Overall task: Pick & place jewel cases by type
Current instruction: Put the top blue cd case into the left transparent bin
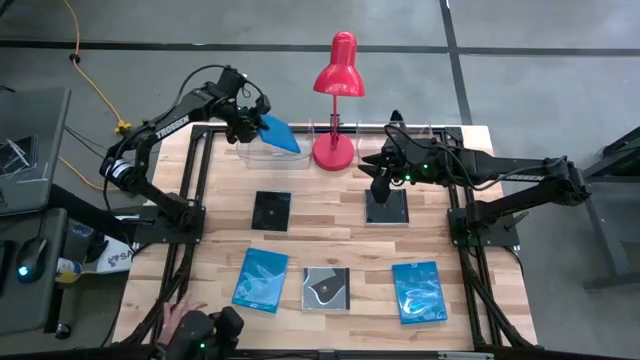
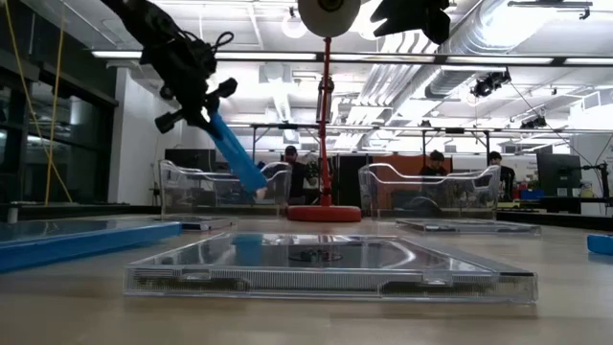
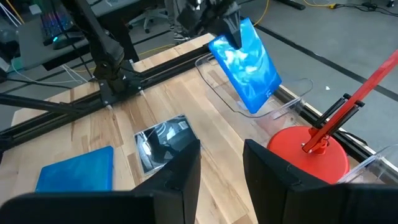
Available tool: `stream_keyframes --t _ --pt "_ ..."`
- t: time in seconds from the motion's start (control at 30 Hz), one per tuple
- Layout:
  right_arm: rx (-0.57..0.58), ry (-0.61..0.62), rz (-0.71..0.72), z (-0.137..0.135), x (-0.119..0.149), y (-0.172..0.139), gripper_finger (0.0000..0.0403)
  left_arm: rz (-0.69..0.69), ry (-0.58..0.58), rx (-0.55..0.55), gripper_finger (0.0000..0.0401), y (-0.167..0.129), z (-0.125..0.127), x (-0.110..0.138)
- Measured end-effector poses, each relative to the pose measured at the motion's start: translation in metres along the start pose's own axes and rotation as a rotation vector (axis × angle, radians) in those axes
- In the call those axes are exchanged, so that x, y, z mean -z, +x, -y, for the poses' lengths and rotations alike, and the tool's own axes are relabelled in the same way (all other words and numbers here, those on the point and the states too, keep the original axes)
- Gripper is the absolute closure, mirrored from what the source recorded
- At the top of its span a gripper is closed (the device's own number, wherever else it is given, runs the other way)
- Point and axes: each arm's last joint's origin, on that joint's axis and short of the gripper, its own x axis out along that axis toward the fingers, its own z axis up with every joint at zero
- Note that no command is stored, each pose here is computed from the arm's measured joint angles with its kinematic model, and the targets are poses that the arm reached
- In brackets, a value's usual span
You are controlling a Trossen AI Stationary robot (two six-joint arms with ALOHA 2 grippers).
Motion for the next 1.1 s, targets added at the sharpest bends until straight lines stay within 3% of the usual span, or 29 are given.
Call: stream_keyframes --t 0.3,0.83,1.1 --pt "0.008 -0.001 0.003 0.0 0.0 0.0 0.0299 0.047 0.026 0.009 0.0379 0.015 0.002 0.003" --pt "0.008 -0.007 0.003 0.0 0.0 0.0 0.0299 0.058 -0.029 -0.036 0.0308 0.016 -0.002 0.004" --pt "0.008 -0.005 0.002 0.0 0.0 0.0 0.0299 0.033 -0.055 0.072 0.0293 0.034 0.005 0.006"
